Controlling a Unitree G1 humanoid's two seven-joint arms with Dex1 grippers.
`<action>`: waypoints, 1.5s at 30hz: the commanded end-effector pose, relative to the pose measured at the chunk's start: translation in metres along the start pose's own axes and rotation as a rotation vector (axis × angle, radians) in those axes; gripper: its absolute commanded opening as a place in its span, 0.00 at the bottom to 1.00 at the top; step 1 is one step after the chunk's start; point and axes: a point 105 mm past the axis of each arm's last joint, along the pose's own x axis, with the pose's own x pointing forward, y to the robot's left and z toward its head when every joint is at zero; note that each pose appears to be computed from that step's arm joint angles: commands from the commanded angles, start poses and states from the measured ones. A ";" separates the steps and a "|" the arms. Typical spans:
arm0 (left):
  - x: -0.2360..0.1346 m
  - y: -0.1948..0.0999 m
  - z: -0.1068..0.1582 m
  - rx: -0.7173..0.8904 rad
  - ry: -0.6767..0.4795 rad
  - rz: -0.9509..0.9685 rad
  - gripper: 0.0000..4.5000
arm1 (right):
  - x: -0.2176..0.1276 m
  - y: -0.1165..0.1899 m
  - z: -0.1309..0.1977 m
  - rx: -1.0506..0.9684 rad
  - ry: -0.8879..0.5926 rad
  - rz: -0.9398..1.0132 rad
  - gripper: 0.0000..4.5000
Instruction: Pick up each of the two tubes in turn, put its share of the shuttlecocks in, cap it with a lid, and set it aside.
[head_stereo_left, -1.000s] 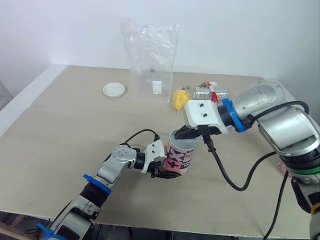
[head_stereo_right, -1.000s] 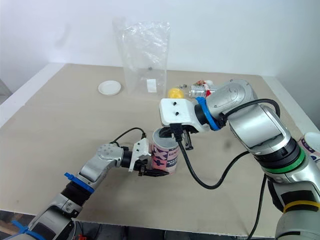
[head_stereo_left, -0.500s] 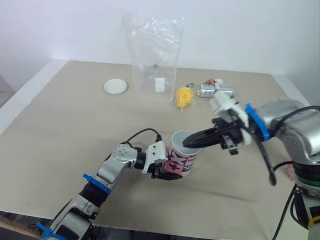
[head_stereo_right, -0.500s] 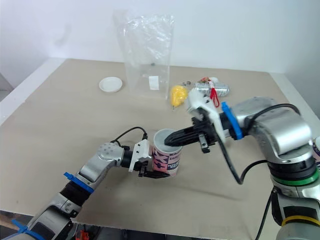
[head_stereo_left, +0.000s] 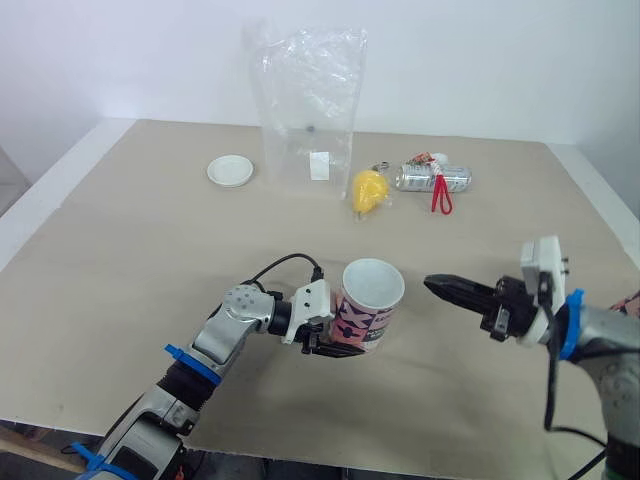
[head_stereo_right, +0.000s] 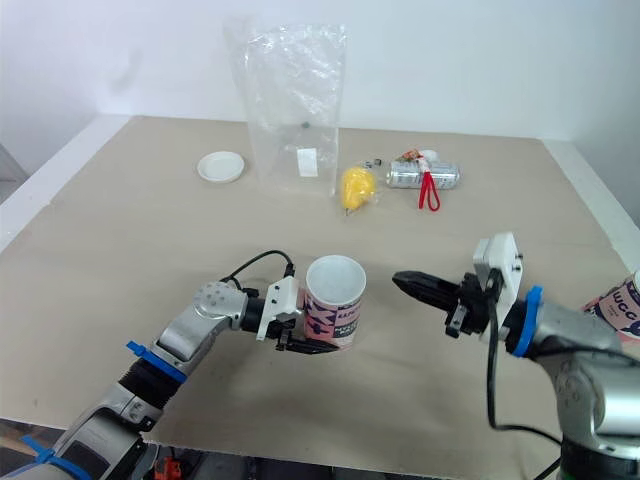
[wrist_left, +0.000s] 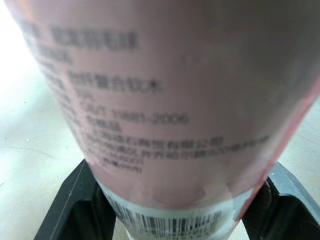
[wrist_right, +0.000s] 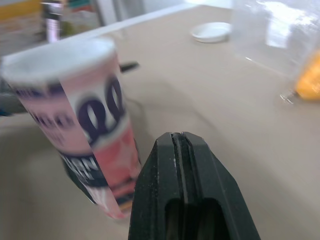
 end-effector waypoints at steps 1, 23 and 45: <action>-0.003 -0.005 -0.022 -0.055 0.078 0.002 0.61 | 0.001 0.002 0.006 -0.085 -0.022 -0.015 0.01; -0.004 -0.007 -0.026 -0.066 0.070 0.029 0.61 | 0.013 0.005 -0.023 -0.075 0.047 0.088 0.14; -0.048 0.003 -0.010 0.095 0.013 0.082 1.00 | 0.032 0.037 -0.074 -0.173 0.078 0.250 0.98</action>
